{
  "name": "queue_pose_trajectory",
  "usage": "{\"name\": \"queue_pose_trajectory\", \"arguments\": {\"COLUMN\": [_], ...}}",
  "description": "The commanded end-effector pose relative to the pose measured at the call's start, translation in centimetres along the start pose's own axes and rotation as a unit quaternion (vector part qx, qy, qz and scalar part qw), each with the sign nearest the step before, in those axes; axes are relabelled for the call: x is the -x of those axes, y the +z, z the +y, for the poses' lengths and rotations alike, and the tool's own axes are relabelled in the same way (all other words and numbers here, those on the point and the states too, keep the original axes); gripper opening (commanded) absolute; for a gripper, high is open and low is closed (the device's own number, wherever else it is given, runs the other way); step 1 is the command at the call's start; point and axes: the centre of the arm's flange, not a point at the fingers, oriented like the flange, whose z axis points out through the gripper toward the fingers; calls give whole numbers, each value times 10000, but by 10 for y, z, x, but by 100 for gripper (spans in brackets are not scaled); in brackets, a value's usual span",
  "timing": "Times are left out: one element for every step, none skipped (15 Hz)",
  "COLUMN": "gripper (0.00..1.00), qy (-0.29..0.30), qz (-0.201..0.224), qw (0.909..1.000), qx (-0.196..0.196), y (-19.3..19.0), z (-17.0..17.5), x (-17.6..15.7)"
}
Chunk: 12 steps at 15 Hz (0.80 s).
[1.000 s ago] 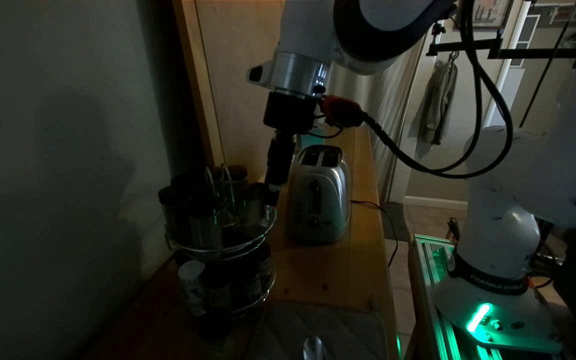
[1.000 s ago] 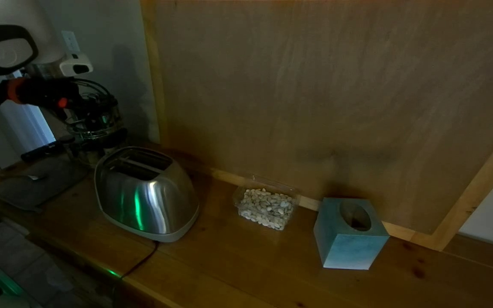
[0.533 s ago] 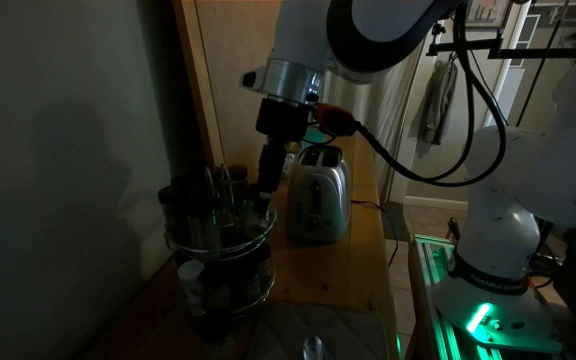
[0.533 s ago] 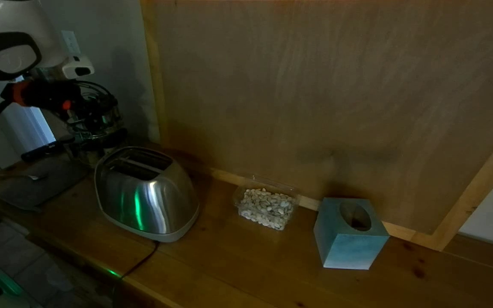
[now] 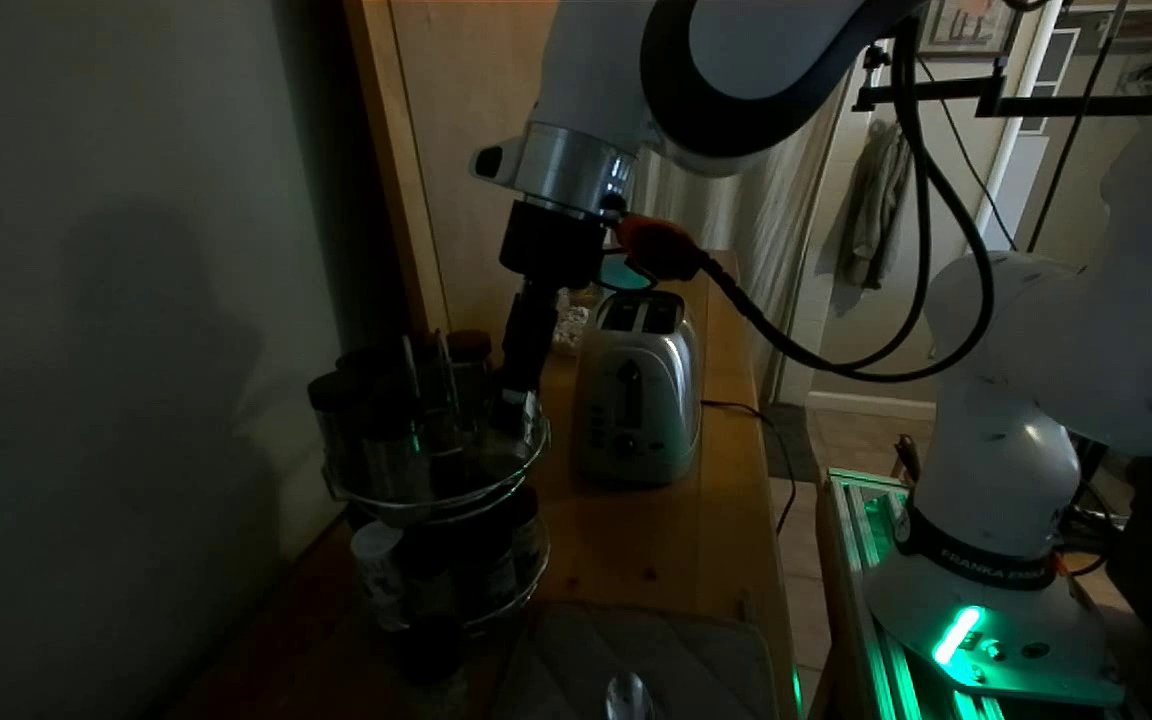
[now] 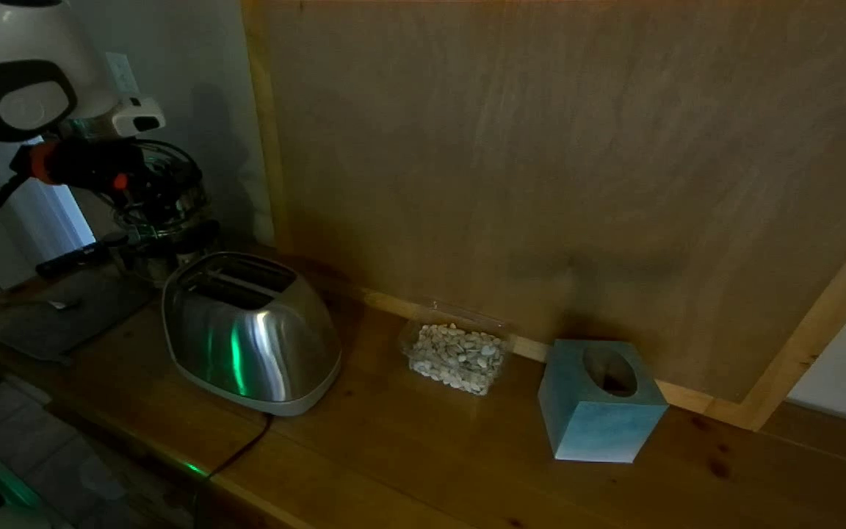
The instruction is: Straighten the tilted spice bottle on the rack
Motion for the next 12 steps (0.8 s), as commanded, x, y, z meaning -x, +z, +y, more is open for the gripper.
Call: {"name": "queue_pose_trajectory", "arguments": {"gripper": [64,59,55,50,46,45,43,41,40,40,37,38], "qy": [-23,-16,-2,-3,0,7,8,14,30,44,47,57], "qz": [-56,-33,-12,10,26,18,13,-9,-41,-65,-81,-101], "qw": [10000,10000,10000,10000,10000,10000,10000,10000,10000,9999,9999,9999], "qx": [2,1,-33,-38,-62,-82,-90,-94,-79,-91,-92,-86], "y": [12,10,7,4,1,0,-2,-4,-5,-7,-9,-12], "z": [0,1,1,1,1,1,1,1,1,1,1,1], "x": [-4,-5,-6,-6,-7,-6,-7,-6,-6,-6,-6,-7]}}
